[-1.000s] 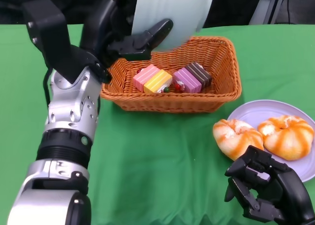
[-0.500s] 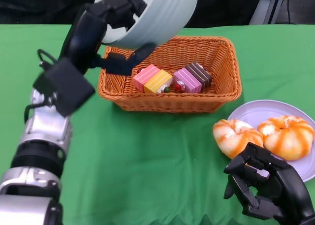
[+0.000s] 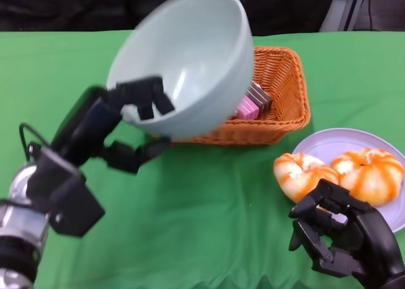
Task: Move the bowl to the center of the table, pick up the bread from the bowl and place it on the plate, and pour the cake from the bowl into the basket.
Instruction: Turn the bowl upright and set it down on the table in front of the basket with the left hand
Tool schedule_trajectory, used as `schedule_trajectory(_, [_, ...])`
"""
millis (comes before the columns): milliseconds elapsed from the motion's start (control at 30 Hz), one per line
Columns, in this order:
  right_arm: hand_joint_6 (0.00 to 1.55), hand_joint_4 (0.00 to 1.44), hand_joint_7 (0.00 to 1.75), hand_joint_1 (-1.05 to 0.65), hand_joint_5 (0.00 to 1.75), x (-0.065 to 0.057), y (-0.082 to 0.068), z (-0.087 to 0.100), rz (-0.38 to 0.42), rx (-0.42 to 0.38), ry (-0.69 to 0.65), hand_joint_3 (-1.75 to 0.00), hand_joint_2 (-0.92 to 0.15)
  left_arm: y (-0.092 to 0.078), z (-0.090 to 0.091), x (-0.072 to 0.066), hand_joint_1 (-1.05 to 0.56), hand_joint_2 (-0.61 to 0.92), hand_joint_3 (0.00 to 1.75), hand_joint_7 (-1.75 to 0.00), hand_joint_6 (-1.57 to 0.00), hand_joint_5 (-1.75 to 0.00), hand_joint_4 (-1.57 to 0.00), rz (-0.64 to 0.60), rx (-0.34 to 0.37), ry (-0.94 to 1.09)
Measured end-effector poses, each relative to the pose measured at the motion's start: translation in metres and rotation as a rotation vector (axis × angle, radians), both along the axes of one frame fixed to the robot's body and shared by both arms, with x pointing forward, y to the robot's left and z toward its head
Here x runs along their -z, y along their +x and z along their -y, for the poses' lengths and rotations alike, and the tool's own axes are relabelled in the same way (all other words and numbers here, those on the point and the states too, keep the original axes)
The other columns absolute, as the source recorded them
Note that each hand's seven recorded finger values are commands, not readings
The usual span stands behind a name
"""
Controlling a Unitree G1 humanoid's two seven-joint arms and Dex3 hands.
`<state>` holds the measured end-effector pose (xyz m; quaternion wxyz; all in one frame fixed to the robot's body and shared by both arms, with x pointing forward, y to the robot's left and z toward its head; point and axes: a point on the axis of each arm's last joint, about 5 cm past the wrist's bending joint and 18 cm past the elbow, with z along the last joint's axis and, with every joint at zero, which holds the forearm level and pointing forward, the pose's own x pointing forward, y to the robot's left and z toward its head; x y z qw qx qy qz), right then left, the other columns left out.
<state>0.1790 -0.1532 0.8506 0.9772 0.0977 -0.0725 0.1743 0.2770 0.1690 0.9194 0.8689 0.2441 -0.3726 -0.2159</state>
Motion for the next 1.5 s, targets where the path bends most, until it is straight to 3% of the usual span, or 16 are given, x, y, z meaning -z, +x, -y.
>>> schedule_trajectory(167, [0.66,0.70,1.25,-0.16,1.59,-0.001,0.000,0.002,0.006,0.000,-0.003,-0.78,-0.63,-0.021,-0.007,0.021,0.09,0.37,1.36,-1.48,-0.79,-1.68,-0.76,-0.016,-0.061,-0.020])
schedule_trajectory(533, [0.68,0.74,1.25,-0.15,1.57,-0.006,0.001,0.003,0.018,0.023,-0.013,-0.83,-0.61,-0.054,-0.023,0.049,0.08,0.35,1.38,-1.39,-0.82,-1.69,-0.77,0.063,-0.204,0.072])
schedule_trajectory(700, [0.67,0.73,1.25,-0.15,1.56,-0.006,0.002,0.005,0.009,0.019,-0.016,-0.79,-0.64,-0.060,-0.027,0.059,0.05,0.32,1.37,-1.33,-0.87,-1.69,-0.79,0.093,-0.239,0.139])
schedule_trajectory(1067, [0.67,0.75,1.25,-0.18,1.54,-0.011,0.003,0.005,0.014,0.026,-0.015,-0.82,-0.61,-0.071,-0.029,0.066,0.02,0.34,1.29,-1.31,-0.87,-1.66,-0.81,0.162,-0.177,0.214])
schedule_trajectory(1200, [0.66,0.74,1.25,-0.19,1.54,-0.011,0.003,0.005,0.009,0.022,-0.015,-0.81,-0.61,-0.074,-0.031,0.067,0.10,0.27,1.27,-1.32,-0.85,-1.68,-0.79,0.156,-0.147,0.237])
schedule_trajectory(1300, [0.67,0.74,1.26,-0.16,1.55,-0.012,0.003,0.005,0.014,0.020,-0.016,-0.83,-0.61,-0.075,-0.031,0.069,0.03,0.33,1.26,-1.42,-0.80,-1.72,-0.76,0.141,-0.122,0.252])
schedule_trajectory(1500, [0.67,0.75,1.23,-0.15,1.54,-0.013,0.000,0.003,0.008,0.026,-0.020,-0.84,-0.59,-0.080,-0.034,0.075,0.01,0.42,1.23,-1.34,-0.81,-1.65,-0.77,0.062,-0.103,0.266])
